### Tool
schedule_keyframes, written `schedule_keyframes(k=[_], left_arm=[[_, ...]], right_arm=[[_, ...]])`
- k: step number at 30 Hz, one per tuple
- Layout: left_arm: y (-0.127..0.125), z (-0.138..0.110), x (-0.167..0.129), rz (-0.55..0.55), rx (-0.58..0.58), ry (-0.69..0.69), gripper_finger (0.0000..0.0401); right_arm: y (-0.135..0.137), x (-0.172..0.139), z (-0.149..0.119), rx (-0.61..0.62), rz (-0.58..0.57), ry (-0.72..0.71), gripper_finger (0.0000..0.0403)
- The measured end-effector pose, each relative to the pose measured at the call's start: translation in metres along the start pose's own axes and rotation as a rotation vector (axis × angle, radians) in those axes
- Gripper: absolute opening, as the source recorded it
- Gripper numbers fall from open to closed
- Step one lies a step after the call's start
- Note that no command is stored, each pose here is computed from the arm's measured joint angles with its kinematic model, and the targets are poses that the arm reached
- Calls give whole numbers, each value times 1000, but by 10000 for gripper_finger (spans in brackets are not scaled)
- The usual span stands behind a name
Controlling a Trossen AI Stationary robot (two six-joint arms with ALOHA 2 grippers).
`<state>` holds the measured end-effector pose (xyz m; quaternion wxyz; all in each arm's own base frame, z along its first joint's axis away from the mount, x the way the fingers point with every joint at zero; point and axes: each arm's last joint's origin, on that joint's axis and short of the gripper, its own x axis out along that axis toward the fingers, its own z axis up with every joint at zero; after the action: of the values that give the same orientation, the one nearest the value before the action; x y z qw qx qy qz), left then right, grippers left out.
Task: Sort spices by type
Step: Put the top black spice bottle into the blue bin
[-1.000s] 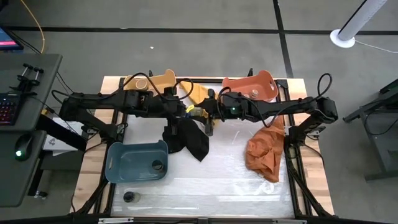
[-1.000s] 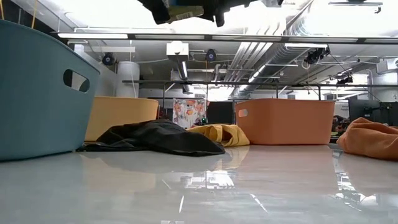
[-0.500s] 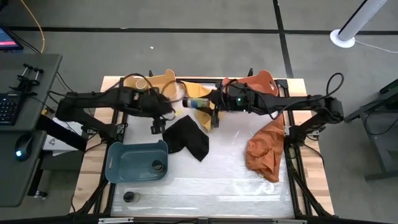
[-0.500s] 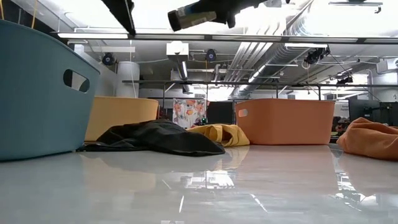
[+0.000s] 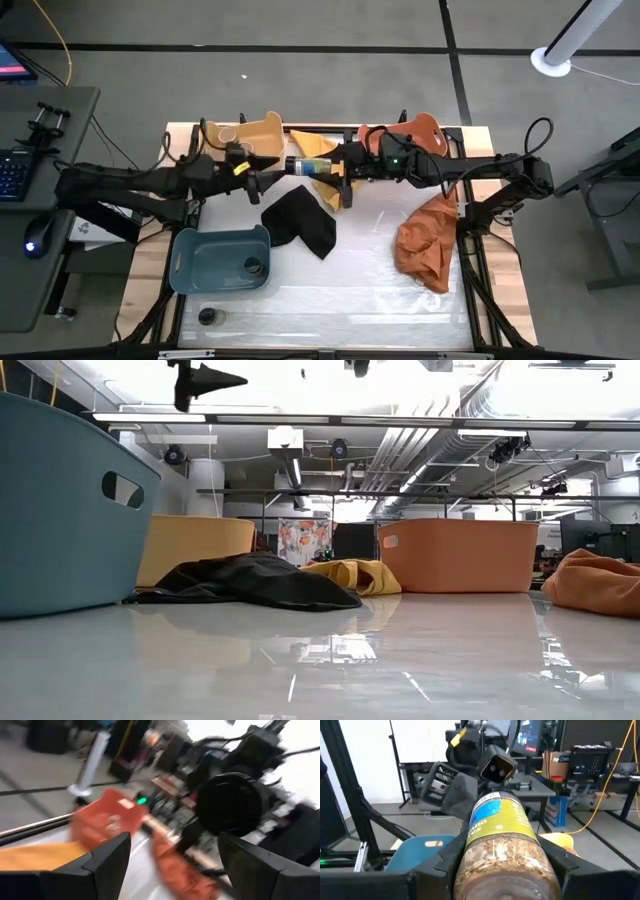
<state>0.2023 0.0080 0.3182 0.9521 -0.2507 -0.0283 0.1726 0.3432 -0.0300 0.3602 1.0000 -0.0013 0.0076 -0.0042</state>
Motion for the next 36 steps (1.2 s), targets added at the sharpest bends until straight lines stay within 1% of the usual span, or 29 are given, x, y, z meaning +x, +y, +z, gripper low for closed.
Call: schedule_keyframes(k=[2,4,8,10,12,15,19,25,28,30,34,36], left_arm=[[-1,-5,3,-49,-30,-35,284],[-5,-6,5,-82,-34,-52,284],[-11,-9,7,-142,-5,-38,284],[-15,-11,7,-191,23,-15,284],[-16,-16,6,-200,83,16,284],[-18,-14,4,-187,144,-17,284],[-18,-14,4,-172,211,-31,284],[-22,-7,6,-175,297,-139,284],[-24,-7,10,-183,330,-176,284],[-24,-11,15,-181,342,-169,284],[-27,-17,23,-240,326,-153,284],[-30,-17,28,-251,327,-142,284]], right_arm=[[0,0,1,0,1,-7,167],[0,-1,3,3,4,-21,167],[1,-1,4,1,19,-34,167],[-1,0,4,1,-16,-42,167],[-3,1,3,-1,-31,-45,167],[-4,-1,11,5,-26,-92,167],[1,0,12,21,25,-88,167],[12,0,13,22,69,-88,167],[16,1,12,23,80,-82,167],[16,1,12,23,81,-82,167],[16,1,9,25,80,-57,167],[16,1,9,25,89,-50,167]])
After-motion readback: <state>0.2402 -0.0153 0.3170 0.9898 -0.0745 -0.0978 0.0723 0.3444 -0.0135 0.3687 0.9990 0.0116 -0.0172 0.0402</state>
